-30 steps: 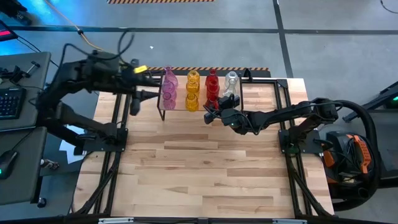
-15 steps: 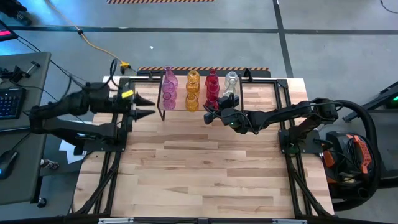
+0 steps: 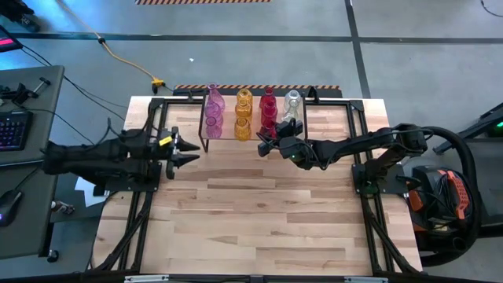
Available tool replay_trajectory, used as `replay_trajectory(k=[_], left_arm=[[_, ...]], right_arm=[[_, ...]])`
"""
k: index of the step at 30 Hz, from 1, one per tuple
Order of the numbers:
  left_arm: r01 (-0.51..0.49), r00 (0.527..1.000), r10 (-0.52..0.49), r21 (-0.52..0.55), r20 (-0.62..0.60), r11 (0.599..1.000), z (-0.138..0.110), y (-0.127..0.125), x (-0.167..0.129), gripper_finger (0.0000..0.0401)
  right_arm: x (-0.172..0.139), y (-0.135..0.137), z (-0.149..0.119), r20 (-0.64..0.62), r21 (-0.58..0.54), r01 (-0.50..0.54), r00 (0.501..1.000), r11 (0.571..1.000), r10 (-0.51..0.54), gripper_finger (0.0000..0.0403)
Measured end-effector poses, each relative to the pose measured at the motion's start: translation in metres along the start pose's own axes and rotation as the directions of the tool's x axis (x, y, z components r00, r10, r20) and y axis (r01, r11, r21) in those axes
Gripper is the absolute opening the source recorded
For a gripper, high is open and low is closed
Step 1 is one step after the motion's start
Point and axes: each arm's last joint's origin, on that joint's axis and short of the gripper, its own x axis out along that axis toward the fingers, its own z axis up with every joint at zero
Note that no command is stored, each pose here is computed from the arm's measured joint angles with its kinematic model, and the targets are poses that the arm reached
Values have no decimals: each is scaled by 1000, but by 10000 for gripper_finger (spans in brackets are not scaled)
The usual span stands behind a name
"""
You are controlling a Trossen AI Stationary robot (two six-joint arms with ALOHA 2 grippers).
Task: Sort vases onto shelf
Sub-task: Put the red vase on the shelf aligned with the other red vases
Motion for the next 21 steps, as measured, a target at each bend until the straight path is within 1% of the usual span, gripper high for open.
replay_trajectory(k=[5, 8, 12, 17, 21], left_arm=[[17, 998, -18, 16, 62, 1000, -27, 7, 6, 147], [20, 997, -21, 16, 76, 1000, -44, 11, 8, 147], [12, 999, -11, -9, 51, 1000, -68, 17, 12, 147], [-25, 1000, 25, -41, 14, 999, -87, 22, 14, 147], [-70, 997, 69, -111, -19, 991, -101, 27, 15, 147]], right_arm=[[2, -1, 1, 2, 5, 10, 1000, 1000, -10, 186], [2, -2, 1, 2, 9, 10, 1000, 1000, -10, 186], [2, -2, 1, 1, 9, 9, 1000, 1000, -9, 186], [2, -2, 1, 1, 9, 6, 1000, 1000, -6, 186], [2, -2, 1, 1, 9, 6, 1000, 1000, -6, 186]])
